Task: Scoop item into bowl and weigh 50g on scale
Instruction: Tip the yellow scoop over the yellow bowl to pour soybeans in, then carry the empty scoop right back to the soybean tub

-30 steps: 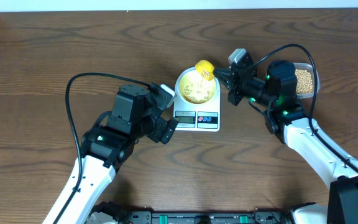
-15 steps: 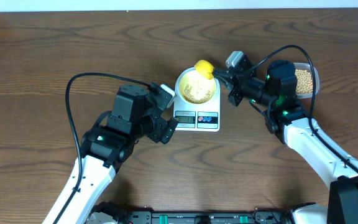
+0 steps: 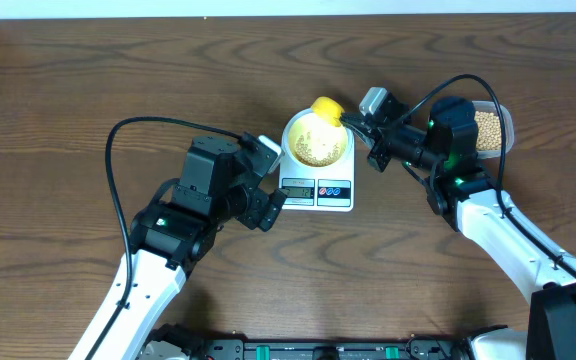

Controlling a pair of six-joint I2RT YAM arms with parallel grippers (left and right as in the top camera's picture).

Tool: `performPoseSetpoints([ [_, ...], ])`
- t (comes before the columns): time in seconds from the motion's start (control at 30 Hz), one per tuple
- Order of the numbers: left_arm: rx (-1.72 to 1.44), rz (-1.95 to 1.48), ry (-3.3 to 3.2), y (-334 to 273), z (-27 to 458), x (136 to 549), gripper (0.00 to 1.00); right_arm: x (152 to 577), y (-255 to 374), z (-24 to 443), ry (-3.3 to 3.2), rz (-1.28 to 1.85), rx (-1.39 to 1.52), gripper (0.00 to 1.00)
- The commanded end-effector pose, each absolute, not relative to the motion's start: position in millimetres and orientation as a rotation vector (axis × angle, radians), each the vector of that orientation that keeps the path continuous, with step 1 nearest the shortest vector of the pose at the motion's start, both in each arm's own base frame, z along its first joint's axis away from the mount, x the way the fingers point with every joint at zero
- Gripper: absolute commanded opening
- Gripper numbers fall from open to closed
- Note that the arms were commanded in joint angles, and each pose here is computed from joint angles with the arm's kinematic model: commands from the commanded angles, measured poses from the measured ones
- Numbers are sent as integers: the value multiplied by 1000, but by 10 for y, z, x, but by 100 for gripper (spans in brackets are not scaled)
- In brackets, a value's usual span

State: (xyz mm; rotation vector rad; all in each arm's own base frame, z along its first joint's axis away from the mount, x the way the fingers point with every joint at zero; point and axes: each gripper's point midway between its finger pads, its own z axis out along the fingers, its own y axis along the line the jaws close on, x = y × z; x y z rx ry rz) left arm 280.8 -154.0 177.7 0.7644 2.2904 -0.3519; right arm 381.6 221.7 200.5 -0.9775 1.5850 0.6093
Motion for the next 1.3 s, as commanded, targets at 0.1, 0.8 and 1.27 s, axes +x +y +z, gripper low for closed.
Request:
performPoseSetpoints([
  [0.1,784,-363,2300,-1541,1703,2778,88,3827,2280,2155,1576,687,-909,1],
  [0.8,783,-363,2300,-1541,1703,2778,88,4193,629,2184,1902,28,-409,1],
  [1.27,784,-363,2300,-1541,1703,2777,88,4046,-172,1778,2126,-214,-208,1],
])
